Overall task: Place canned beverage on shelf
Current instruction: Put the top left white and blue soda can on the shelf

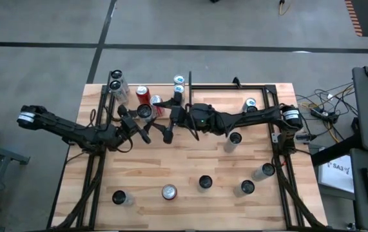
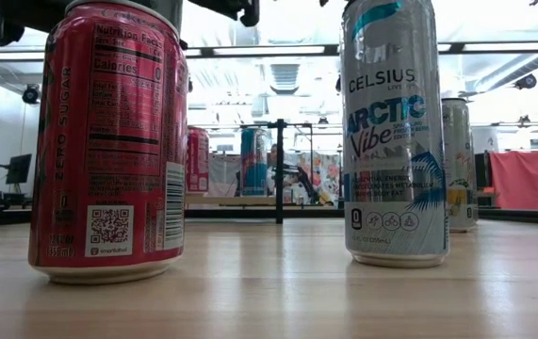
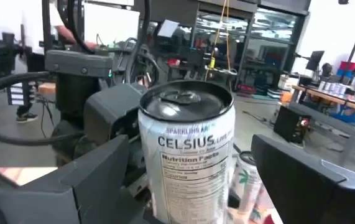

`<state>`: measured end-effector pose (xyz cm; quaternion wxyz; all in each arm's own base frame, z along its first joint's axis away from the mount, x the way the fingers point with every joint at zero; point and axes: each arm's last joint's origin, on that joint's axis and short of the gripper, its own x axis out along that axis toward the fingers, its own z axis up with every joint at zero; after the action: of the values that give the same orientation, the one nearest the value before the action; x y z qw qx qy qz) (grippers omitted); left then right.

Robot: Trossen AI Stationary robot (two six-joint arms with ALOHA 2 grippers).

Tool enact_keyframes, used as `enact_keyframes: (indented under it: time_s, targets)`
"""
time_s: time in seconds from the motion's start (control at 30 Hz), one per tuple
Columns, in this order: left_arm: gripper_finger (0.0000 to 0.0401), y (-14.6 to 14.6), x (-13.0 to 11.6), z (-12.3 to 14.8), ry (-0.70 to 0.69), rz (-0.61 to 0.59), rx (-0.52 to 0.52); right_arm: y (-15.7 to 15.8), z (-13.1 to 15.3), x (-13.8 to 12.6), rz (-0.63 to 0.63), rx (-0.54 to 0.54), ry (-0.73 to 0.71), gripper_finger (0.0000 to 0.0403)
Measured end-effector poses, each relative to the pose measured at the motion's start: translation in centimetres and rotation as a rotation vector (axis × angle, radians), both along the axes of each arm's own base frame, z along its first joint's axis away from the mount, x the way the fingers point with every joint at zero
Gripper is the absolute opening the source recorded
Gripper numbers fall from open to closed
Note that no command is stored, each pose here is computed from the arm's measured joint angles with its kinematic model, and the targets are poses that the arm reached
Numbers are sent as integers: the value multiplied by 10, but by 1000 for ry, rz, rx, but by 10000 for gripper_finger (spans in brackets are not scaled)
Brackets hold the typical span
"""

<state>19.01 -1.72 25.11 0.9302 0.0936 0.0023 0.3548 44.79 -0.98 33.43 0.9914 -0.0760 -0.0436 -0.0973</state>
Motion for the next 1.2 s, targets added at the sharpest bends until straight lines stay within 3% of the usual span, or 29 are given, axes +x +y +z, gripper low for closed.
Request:
enact_keyframes:
  time_s: [0.5,0.6,0.77,1.0,1.2]
  targets:
    - [232,-5,22,-3,18,-25,16,-2,5,21,-10,-6,74,327]
    - [236,-6,24,-2,21,-16,20,-2,6,21,-10,-3,77,310]
    - [253,-5,24,-2,21,-8,19,-2,7,21,-12,11,90,238]
    - [288,-5,24,-3,51,-5,24,-2,5,21,-11,34,107,238]
    - [294,-5,24,-2,47,0,21,-3,9,18,-55,25,106,238]
